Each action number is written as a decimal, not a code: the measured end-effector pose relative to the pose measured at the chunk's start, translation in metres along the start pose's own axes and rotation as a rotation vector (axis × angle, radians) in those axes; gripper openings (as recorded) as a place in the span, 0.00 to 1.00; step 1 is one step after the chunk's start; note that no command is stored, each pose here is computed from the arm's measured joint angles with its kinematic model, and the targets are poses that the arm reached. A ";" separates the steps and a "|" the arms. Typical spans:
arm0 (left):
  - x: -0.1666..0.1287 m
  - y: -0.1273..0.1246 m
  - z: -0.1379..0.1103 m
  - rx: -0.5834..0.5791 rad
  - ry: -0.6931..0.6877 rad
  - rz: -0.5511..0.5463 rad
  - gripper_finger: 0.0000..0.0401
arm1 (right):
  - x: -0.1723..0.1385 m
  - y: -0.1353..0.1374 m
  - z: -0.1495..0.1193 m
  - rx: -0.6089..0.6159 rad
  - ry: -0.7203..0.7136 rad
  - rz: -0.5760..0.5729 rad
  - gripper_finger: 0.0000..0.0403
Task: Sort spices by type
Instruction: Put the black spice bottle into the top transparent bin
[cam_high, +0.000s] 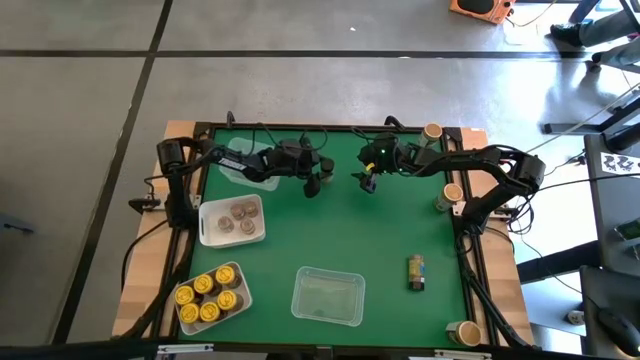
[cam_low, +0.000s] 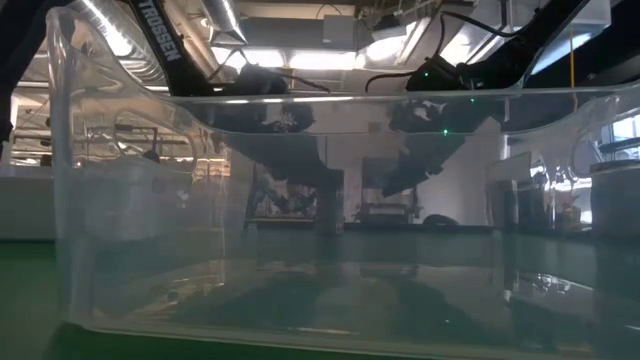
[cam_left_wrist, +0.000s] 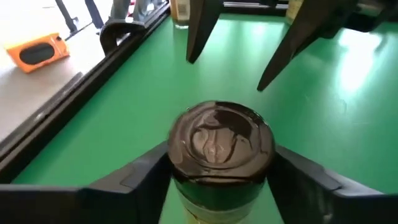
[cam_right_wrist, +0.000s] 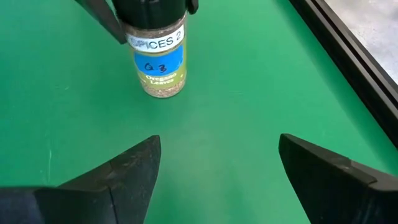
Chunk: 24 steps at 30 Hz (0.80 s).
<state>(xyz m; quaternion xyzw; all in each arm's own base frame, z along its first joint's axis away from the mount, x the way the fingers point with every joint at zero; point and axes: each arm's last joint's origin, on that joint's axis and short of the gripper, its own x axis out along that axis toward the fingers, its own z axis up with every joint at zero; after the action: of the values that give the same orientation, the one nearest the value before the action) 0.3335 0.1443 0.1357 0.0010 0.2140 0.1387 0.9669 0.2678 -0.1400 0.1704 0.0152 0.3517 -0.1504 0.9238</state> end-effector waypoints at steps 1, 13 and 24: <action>0.000 0.000 0.001 0.005 -0.011 0.000 0.56 | 0.000 0.000 0.000 0.000 0.000 0.000 0.80; -0.024 -0.003 0.022 -0.033 0.040 0.040 0.49 | 0.000 0.001 -0.004 0.004 0.037 0.007 0.80; -0.114 -0.006 0.069 -0.019 0.131 0.244 0.50 | 0.000 -0.001 -0.002 0.009 0.028 -0.049 0.80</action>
<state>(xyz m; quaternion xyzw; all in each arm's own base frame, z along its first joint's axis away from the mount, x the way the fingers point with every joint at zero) 0.2644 0.1113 0.2452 0.0090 0.2737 0.2570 0.9268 0.2661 -0.1409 0.1688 0.0130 0.3643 -0.1745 0.9147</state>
